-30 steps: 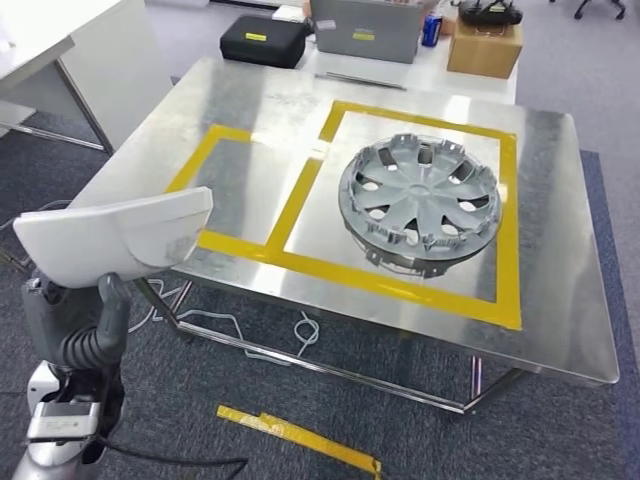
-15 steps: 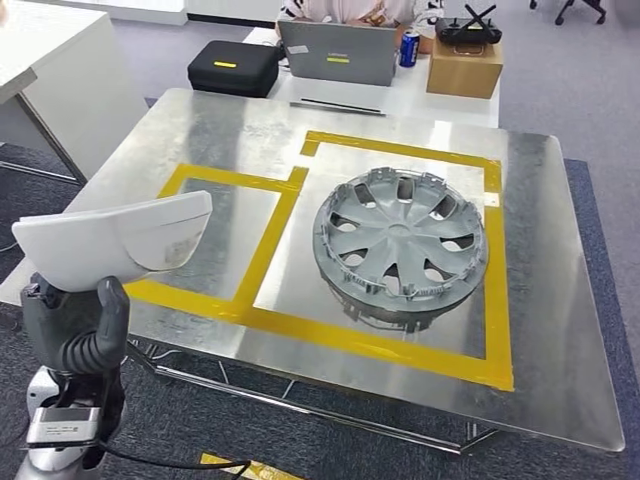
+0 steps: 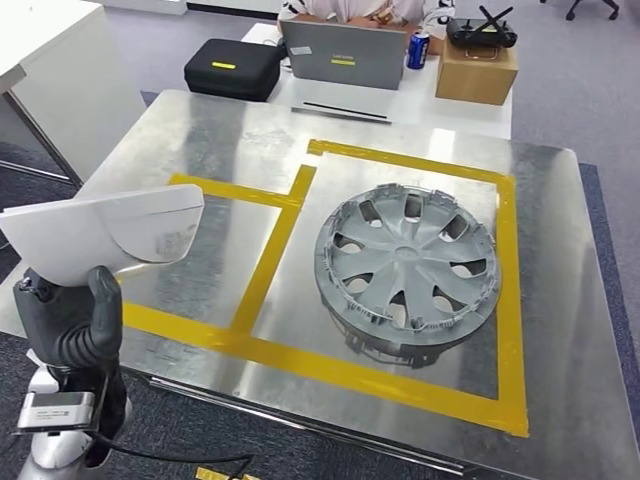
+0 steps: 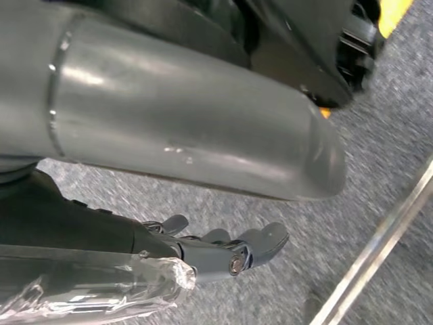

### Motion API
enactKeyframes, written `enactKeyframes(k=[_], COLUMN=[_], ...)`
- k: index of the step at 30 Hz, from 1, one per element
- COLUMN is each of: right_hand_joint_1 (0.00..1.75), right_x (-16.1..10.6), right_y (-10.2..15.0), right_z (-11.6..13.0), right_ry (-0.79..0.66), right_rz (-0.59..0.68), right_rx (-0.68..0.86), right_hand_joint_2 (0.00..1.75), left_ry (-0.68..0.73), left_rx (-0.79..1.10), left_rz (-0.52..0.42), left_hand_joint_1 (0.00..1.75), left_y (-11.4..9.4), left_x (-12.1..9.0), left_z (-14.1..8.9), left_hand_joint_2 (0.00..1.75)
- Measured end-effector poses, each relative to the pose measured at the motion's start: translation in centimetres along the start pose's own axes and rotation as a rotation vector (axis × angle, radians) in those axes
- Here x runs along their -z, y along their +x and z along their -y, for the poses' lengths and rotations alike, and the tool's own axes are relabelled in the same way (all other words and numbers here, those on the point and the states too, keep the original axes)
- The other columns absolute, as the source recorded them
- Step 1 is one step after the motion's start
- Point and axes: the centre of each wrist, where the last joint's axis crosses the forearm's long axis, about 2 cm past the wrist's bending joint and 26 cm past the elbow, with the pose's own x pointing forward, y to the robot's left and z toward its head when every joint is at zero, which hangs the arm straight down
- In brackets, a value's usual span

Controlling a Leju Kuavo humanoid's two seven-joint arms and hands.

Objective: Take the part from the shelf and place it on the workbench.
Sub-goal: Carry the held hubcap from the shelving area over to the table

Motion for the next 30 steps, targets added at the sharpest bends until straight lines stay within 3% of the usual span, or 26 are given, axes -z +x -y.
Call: enactKeyframes(k=[10,20,30], right_hand_joint_1=[0.00,0.00,0.00], right_x=[-0.03,-0.14,-0.19], right_y=[-0.07,-0.23,-0.33], right_z=[0.01,-0.09,-0.11], right_ry=[-0.005,-0.031,-0.032], right_rz=[-0.005,-0.024,-0.035], right_rx=[0.002,0.010,0.018], right_hand_joint_2=[0.00,0.00,0.00], left_ry=[0.024,0.073,0.099], left_rx=[-0.004,-0.207,-0.176], left_rz=[-0.029,-0.224,-0.196], left_hand_joint_1=[1.75,1.75,1.75], left_y=[-0.09,-0.18,-0.13], left_x=[-0.03,-0.44,-0.22], left_z=[-0.02,0.46,0.55], left_hand_joint_2=[1.75,1.75,1.75])
